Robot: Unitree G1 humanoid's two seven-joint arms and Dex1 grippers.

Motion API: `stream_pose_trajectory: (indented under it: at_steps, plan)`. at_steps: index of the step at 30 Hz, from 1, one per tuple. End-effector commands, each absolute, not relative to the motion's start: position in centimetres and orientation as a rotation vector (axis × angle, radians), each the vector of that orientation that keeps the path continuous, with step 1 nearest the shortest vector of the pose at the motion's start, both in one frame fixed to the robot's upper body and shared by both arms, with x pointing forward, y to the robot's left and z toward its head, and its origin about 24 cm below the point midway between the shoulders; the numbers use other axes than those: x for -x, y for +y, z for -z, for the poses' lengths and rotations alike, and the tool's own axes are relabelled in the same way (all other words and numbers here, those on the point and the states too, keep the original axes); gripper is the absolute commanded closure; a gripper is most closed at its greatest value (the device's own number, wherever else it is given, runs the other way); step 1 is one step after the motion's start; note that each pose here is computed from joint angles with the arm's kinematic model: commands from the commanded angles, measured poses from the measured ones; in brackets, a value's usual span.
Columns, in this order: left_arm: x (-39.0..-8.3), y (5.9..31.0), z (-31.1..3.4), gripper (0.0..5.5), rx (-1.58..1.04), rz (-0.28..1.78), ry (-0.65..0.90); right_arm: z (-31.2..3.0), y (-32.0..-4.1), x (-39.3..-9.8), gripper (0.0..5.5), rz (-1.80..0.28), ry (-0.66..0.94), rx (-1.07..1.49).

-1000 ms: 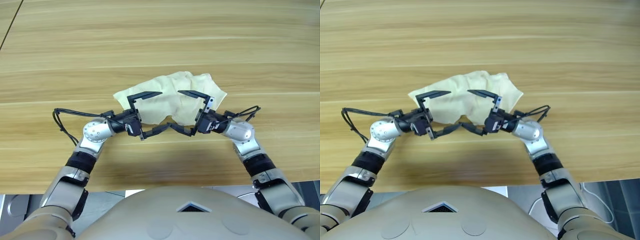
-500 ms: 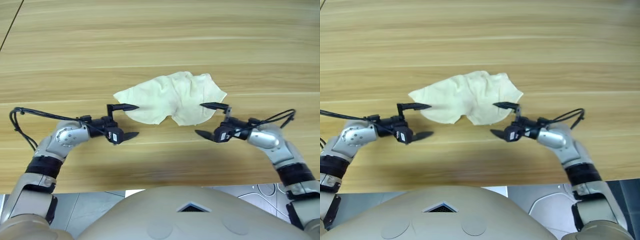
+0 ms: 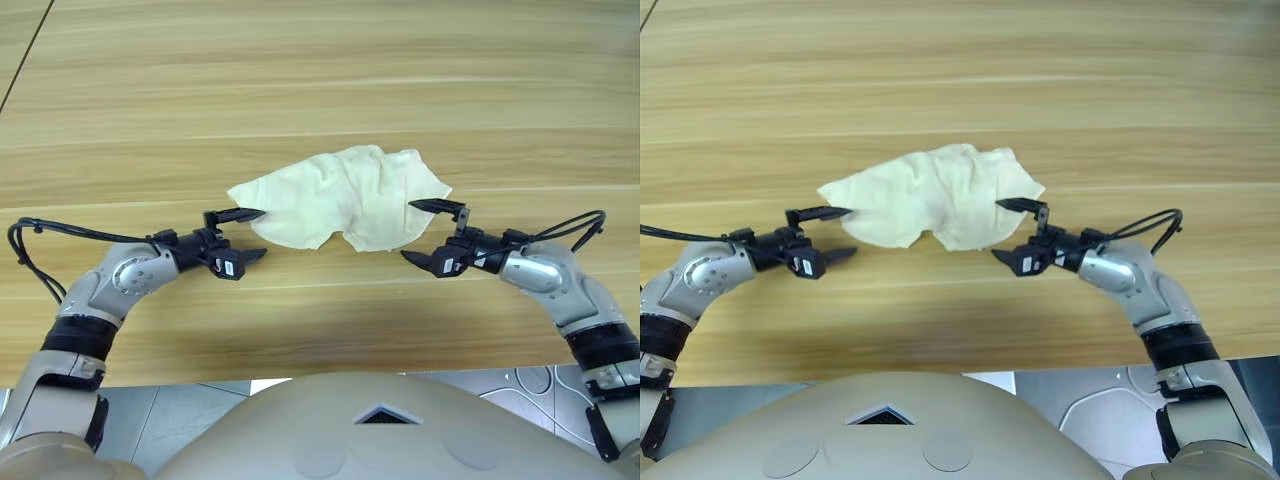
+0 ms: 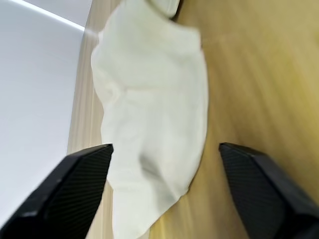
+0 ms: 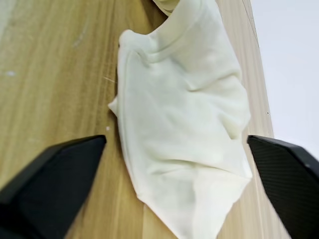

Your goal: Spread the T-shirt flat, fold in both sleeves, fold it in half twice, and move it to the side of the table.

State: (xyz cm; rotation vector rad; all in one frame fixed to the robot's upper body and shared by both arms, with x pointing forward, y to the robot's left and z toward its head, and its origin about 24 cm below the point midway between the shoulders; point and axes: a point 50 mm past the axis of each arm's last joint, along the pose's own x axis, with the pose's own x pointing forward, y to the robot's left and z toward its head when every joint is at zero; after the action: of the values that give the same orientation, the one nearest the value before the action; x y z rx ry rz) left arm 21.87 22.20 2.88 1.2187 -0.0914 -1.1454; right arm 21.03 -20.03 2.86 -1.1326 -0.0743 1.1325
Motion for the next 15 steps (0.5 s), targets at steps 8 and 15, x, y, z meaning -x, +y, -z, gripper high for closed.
stream_pose_trajectory:
  at_steps: [8, 15]
  plan:
    - [-21.38, 22.03, -0.68, 3.37, -1.242, 1.228, -0.014, 0.17, -19.71, -19.7, 2.5, -1.225, 0.067, 1.123]
    - [-21.13, 21.85, -0.54, 4.61, -1.234, 1.256, -0.024, 0.4, -19.91, -19.99, 3.89, -1.212, 0.085, 1.113]
